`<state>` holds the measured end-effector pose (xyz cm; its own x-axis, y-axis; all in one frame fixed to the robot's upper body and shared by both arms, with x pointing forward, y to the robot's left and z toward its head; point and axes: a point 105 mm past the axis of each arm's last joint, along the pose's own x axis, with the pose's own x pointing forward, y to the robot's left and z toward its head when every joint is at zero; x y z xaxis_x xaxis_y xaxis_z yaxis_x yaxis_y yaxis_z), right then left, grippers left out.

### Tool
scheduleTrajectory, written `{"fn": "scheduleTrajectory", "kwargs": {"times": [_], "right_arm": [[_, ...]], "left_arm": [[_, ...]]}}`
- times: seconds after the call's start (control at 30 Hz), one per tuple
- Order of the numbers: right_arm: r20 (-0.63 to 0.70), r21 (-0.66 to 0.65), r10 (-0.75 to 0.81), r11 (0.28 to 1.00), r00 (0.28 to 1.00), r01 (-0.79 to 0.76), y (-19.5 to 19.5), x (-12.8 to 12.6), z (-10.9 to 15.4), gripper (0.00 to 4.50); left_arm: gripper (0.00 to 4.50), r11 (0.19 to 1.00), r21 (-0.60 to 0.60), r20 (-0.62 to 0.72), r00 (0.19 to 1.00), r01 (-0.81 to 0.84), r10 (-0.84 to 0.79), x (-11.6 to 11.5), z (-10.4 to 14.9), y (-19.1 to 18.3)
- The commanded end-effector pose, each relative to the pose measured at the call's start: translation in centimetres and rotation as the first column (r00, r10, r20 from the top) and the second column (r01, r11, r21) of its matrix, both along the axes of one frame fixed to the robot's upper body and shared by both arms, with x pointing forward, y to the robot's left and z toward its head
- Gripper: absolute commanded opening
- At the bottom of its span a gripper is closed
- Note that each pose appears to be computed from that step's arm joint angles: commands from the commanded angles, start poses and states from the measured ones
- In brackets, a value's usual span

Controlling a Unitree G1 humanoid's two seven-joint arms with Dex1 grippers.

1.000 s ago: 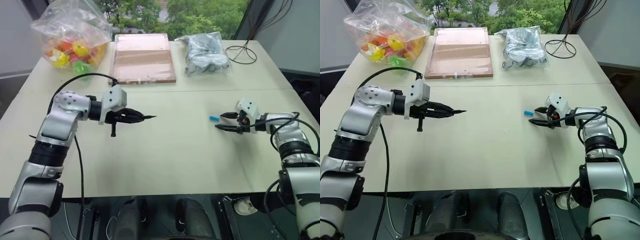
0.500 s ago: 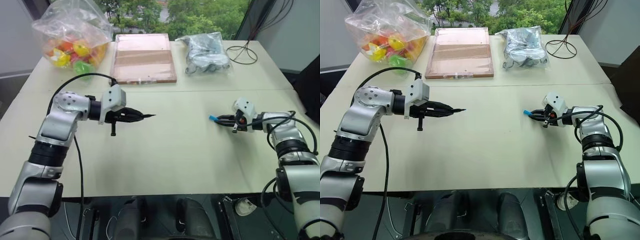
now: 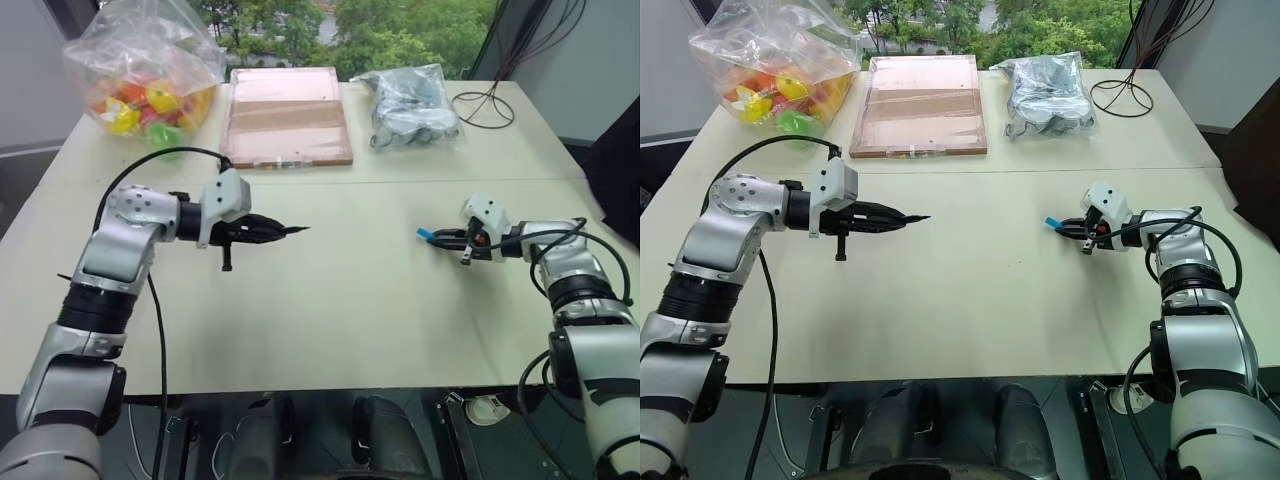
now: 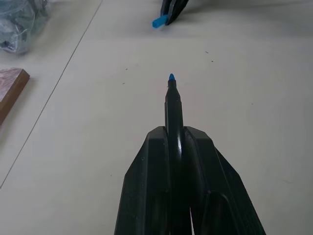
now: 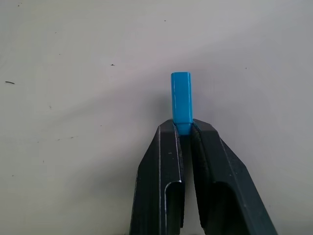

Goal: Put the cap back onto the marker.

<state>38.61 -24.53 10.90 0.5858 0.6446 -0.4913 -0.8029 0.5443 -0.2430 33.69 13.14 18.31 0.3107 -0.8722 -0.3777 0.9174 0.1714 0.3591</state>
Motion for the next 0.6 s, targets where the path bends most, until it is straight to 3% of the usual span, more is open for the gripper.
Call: {"fn": "scheduleTrajectory", "kwargs": {"times": [0.03, 0.13, 0.3, 0.6], "right_arm": [[0.008, -0.006, 0.003, 1.0, 1.0, -0.002, 0.2, 0.3, 0.4, 0.03], [0.036, -0.056, 0.028, 0.998, 0.999, -0.026, -0.1, 0.5, 1.9, 0.03], [0.097, -0.206, 0.182, 0.965, 0.978, -0.16, 1.5, 0.7, 7.4, 0.03], [0.151, -0.314, 0.364, 0.899, 0.919, -0.305, 5.7, 0.2, 10.8, 0.03]], "left_arm": [[0.0, 1.0, -0.005, 0.046, 0.999, -0.007, 0.007, -0.1, 1.2, 0.3], [0.0, 1.0, 0.004, 0.059, 0.998, -0.021, 0.02, 0.2, 1.4, 0.7], [0.0, 0.999, 0.036, 0.155, 0.988, -0.004, -0.001, 1.4, 2.9, 0.1], [0.0, 0.995, 0.028, 0.215, 0.971, 0.099, -0.103, 3.2, 3.9, -3.9]]}}
